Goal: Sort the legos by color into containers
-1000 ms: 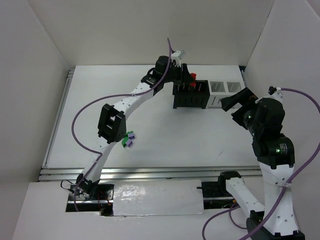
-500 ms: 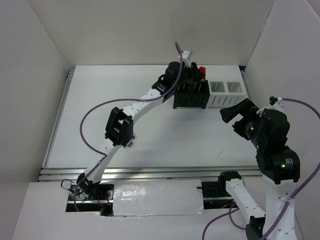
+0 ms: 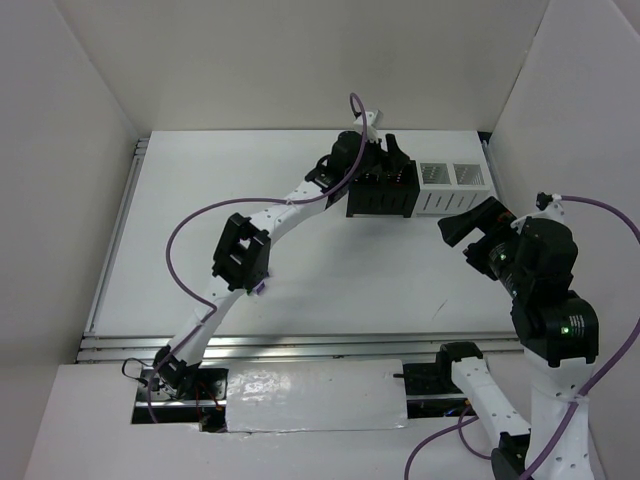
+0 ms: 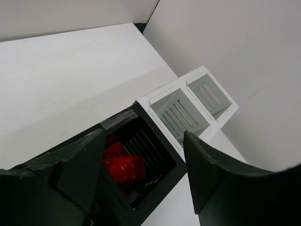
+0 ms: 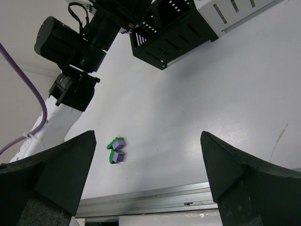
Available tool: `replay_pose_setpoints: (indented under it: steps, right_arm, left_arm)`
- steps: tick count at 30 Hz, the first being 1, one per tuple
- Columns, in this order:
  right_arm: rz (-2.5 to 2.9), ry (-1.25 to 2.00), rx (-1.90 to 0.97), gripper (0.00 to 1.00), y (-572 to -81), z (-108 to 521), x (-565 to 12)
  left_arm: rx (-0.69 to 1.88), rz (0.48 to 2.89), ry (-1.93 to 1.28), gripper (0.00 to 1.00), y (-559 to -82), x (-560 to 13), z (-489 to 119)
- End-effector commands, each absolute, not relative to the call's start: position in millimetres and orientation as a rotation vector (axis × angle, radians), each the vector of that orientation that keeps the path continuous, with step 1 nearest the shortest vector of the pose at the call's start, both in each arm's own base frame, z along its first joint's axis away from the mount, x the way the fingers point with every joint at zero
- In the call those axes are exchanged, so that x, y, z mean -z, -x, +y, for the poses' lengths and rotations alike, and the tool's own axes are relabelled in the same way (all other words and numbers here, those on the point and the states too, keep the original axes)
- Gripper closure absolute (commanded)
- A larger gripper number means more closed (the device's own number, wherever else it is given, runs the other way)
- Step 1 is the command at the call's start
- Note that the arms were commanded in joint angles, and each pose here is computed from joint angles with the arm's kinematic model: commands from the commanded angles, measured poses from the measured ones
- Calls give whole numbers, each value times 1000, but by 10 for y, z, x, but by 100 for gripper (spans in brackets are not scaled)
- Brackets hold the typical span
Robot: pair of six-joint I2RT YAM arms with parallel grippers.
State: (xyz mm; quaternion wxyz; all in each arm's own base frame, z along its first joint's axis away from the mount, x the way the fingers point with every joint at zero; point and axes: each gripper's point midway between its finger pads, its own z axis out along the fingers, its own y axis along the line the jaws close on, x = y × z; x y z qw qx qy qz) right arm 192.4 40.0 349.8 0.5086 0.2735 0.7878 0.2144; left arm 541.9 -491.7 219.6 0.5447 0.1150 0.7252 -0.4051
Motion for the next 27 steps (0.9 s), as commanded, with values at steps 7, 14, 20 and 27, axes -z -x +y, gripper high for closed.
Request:
replay_pose_setpoints:
  steps: [7, 14, 20, 27]
  right_arm:
    - [1911, -619, -522, 1, -2092, 444, -3450]
    - [2002, -599, -555, 0, -2381, 575, -3173]
    - [2140, -482, -434, 0, -2711, 816, -2899]
    - [2314, -230, -508, 0, -2952, 1789, -2541]
  left_arm:
    - [918, 1572, -260, 1, -5286, -3179, -4612]
    - [573, 1769, 66, 0, -5038, -3636, -3081]
    - [200, 2133, 337, 0, -4221, -2651, -1658]
    - [83, 2356, 437, 2, -3252, -1884, -1123]
